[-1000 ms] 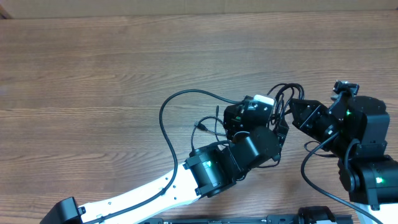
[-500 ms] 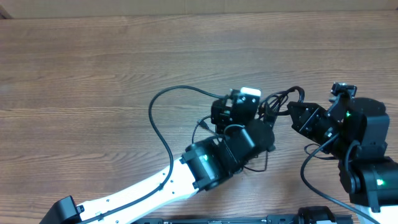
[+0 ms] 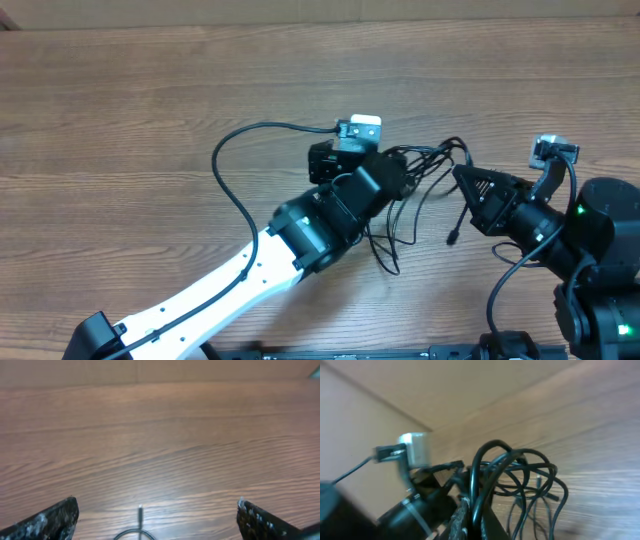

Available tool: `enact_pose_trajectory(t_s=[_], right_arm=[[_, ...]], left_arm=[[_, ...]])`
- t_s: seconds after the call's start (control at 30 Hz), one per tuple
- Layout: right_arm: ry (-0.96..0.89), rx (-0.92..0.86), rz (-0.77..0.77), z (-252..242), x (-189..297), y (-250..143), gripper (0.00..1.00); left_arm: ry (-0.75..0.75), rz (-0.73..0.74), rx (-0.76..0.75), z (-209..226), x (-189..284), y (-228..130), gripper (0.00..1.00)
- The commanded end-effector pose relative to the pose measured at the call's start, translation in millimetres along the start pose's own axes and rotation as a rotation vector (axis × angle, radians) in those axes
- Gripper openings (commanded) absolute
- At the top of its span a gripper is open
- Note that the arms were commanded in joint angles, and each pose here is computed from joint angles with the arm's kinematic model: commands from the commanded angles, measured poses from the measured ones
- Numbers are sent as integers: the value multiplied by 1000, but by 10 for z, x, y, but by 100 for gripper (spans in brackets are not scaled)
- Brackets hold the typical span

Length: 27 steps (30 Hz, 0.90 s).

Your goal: Untangle cables

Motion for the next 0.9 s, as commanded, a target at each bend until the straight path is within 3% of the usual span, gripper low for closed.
enact_pose_trajectory(t_s=[0.0, 0.27, 0.3, 0.33, 0.47, 0.53, 0.57, 0.6, 0.63, 0.67, 0.87], right_arm=[[92, 96, -5, 248, 127, 24, 4], [131, 144, 21, 302, 133, -17, 4], [129, 143, 22, 298, 133, -20, 4], [129, 144, 21, 298, 133, -19, 4], [130, 154, 14, 304, 133, -6, 4], [133, 157, 11, 310, 134, 0, 4], [132, 156, 11, 309, 134, -1, 4], [132, 157, 12, 307, 134, -2, 4], [131, 165, 12, 307, 133, -2, 4], [124, 186, 7, 295, 132, 1, 4], [-209, 101, -105, -229, 157, 119, 4]], left_arm=[[20, 1, 36, 138, 31, 76, 100], [90, 47, 65, 483, -93, 56, 99], [67, 61, 71, 490, -115, 46, 95], [35, 75, 72, 474, -131, 37, 81], [-145, 109, 9, 296, -150, 33, 47], [-338, 89, -101, 40, -94, 74, 39], [-507, 55, -201, -181, 1, 104, 33], [-668, 14, -283, -375, 125, 126, 24], [-740, -4, -311, -454, 190, 133, 17], [-786, -16, -315, -496, 232, 148, 5], [-787, 2, -267, -497, 233, 152, 4]])
Point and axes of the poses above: each gripper's point midway between its finger pads, its own x axis back along the fingers, its own z axis along the line the jaws close on, y = z × x, the point moved 3 cm from there along x, back along the fingers, and after that the axes turned 9 degrees about -x, right-handed, at the moved point
